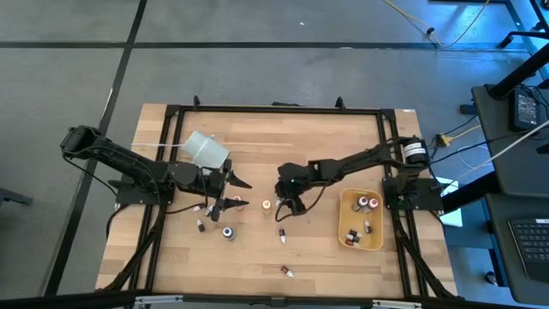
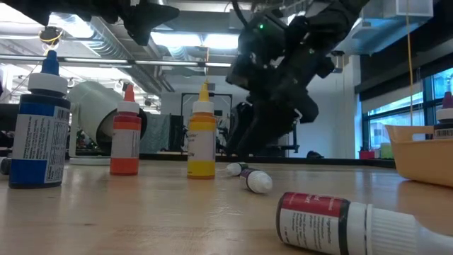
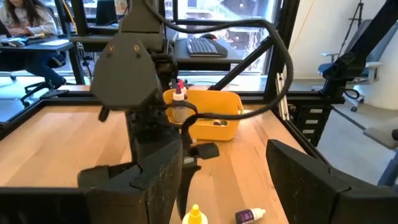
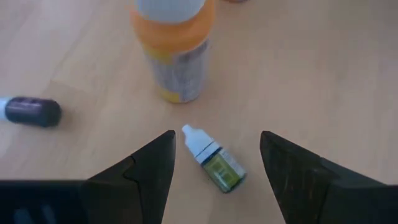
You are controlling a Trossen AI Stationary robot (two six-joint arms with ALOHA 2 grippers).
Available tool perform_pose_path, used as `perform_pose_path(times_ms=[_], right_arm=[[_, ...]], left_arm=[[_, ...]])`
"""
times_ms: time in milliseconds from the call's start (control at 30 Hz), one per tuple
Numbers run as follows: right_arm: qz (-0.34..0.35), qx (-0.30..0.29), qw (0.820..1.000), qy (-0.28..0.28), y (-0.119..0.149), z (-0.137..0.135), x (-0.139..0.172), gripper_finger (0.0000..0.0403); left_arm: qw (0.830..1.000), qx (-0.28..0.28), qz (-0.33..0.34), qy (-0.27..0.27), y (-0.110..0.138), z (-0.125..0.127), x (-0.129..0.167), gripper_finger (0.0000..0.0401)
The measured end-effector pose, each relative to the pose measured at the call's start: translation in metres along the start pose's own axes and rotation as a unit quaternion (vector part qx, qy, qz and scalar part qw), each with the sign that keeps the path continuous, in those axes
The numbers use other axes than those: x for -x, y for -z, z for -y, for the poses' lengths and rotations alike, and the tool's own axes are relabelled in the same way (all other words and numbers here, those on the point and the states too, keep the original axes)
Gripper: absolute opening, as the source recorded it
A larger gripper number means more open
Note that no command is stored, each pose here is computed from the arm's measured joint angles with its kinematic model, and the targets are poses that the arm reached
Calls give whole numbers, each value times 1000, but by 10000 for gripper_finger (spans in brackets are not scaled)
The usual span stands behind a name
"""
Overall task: Pick & Place food coloring
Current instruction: Put the small green food coloring bottle into the yellow bin
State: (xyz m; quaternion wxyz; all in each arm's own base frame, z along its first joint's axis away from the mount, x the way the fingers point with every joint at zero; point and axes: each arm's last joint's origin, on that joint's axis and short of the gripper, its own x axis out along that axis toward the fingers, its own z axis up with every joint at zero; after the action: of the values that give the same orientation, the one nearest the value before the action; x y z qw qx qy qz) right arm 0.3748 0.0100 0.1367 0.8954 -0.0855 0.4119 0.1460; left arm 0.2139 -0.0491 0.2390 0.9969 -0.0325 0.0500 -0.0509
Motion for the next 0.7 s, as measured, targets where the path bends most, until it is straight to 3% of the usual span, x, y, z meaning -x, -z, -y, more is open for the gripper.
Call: perform_pose_path(times_ms=[267, 700], right_arm=[[-43, -10, 999, -2, 14, 1, -11, 216], [-44, -9, 999, -2, 15, 1, -13, 83]], left_arm=[[1000, 0, 0, 0, 0, 0, 0, 230], [1000, 0, 0, 0, 0, 0, 0, 230]])
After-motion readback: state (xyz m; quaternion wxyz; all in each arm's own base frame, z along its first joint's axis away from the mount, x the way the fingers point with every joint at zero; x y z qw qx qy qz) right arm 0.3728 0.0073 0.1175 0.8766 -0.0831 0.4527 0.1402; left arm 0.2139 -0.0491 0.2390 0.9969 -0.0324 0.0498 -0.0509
